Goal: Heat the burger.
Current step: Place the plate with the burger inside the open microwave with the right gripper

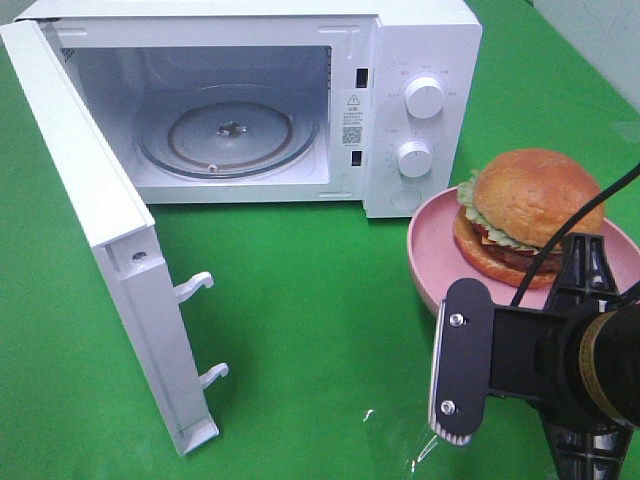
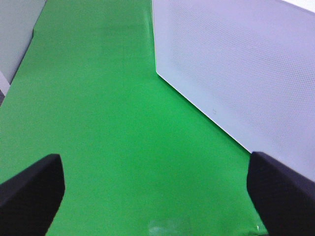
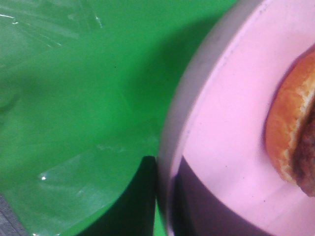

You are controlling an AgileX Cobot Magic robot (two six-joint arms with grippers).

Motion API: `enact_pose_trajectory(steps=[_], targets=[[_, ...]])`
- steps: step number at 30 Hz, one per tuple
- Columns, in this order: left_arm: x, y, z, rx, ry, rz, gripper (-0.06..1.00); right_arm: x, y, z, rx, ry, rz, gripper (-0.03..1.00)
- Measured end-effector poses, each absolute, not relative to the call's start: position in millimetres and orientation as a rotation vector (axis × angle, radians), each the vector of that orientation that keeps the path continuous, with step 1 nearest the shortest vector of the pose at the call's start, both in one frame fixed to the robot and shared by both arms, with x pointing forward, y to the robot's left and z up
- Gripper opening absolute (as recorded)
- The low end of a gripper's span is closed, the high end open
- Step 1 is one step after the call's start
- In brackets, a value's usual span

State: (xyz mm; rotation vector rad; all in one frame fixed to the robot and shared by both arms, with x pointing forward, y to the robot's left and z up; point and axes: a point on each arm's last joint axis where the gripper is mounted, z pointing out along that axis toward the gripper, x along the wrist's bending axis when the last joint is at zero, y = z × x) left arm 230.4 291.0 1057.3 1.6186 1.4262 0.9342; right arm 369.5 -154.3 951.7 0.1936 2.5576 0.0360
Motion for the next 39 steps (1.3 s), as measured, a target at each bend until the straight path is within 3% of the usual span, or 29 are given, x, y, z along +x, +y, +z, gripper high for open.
enact_pose_trajectory(steps=[23,39], targets=[[230.4,291.0,1057.3,1.619,1.426,0.934,0.92,369.2,-128.6,953.7,-0.446,2.473,0.248,0.07],[230.4,291.0,1057.3,1.619,1.426,0.934,0.92,401.7,-146.5,956.7,-0.681,2.358,0.212,0.07]])
